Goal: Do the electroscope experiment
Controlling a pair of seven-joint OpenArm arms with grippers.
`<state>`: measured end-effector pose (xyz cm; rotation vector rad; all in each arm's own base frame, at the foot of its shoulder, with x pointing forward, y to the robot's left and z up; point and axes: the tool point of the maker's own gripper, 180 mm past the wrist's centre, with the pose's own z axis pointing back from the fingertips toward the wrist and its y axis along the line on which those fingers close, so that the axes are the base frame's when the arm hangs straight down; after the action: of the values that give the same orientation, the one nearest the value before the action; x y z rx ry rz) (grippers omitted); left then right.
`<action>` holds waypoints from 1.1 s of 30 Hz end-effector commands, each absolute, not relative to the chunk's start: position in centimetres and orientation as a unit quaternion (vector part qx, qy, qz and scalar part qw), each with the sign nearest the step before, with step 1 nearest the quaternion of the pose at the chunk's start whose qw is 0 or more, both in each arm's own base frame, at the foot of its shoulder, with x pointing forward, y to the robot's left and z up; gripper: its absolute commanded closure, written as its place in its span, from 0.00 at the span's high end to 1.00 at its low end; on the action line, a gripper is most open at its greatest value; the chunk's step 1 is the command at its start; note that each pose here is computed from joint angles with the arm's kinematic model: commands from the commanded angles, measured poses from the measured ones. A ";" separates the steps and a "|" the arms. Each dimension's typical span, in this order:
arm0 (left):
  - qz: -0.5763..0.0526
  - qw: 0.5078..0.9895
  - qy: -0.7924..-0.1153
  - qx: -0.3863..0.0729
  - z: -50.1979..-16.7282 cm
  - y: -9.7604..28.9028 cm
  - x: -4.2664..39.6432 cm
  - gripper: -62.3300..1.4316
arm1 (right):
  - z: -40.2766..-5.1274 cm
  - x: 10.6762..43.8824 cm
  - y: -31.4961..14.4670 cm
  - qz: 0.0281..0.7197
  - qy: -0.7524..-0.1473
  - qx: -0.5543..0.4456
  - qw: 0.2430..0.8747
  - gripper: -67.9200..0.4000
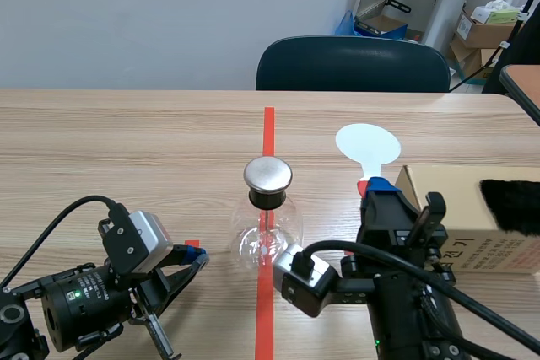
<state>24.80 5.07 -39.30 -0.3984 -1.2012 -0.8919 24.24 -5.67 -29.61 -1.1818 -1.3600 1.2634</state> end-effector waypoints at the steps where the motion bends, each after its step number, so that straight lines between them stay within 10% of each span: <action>1: -0.398 0.705 -0.557 -0.186 -38.4 4.6 25.2 0.08 | -28.9 24.4 -5.3 0.513 -0.566 -0.475 0.436 0.02; 33: -0.398 0.705 -0.558 -0.184 -38.3 4.6 25.2 0.08 | -28.4 21.8 1.5 0.589 -0.651 -0.367 0.308 0.02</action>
<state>24.83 5.10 -39.29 -0.3954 -1.2027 -0.8914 21.50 1.70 -29.11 -0.9473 -1.6997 1.5637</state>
